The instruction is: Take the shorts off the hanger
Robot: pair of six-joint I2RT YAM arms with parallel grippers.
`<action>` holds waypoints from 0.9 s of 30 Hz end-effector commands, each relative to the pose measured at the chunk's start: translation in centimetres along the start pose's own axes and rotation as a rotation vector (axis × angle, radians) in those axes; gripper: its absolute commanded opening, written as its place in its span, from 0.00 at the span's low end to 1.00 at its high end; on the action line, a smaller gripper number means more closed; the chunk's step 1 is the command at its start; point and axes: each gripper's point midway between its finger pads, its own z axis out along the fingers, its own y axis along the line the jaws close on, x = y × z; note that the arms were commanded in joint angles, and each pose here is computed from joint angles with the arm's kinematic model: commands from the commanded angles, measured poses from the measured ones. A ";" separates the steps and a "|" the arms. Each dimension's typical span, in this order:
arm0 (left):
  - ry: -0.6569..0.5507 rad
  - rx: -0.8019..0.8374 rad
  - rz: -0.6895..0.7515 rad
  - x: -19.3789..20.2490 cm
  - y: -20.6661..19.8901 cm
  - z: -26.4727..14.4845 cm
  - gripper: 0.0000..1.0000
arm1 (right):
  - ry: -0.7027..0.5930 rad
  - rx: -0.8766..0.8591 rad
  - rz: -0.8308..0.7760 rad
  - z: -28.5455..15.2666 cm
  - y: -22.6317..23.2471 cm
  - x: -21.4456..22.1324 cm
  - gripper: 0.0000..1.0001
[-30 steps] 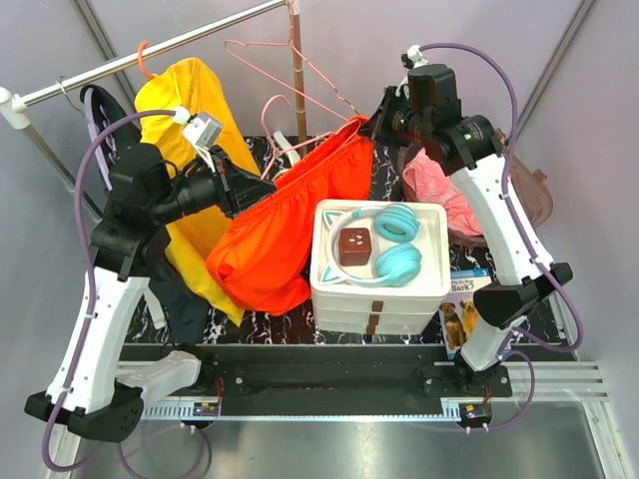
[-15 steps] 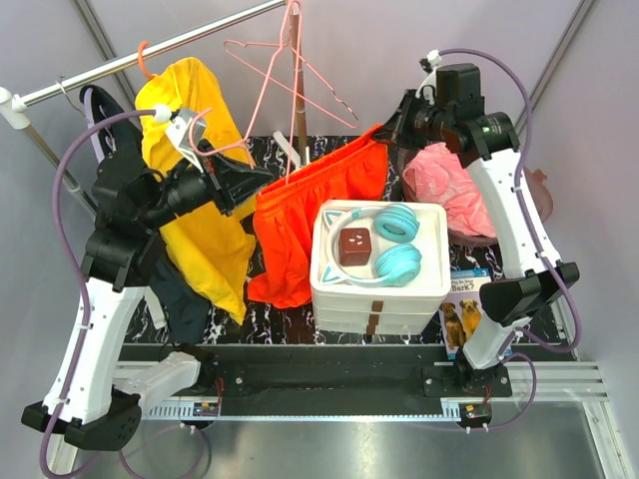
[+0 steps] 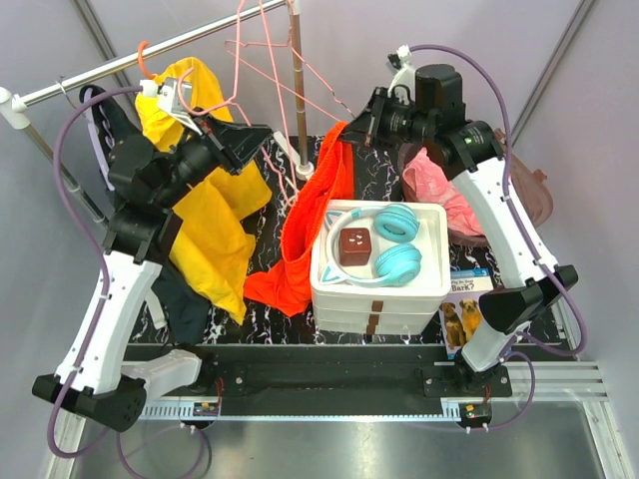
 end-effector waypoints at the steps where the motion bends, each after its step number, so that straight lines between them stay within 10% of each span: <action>1: -0.073 0.080 -0.032 -2.5 -2.4 -0.2 0.00 | -0.204 0.012 -0.041 -2.7 2.7 -5.5 0.00; 13: -0.004 -0.004 0.036 -0.2 -3.2 -5.9 0.00 | -0.552 0.277 -0.019 -7.4 0.3 -13.8 0.00; 27: 0.049 -0.062 0.222 0.5 -3.6 -9.9 0.00 | -1.016 0.708 -0.198 -23.3 -1.6 -21.2 0.00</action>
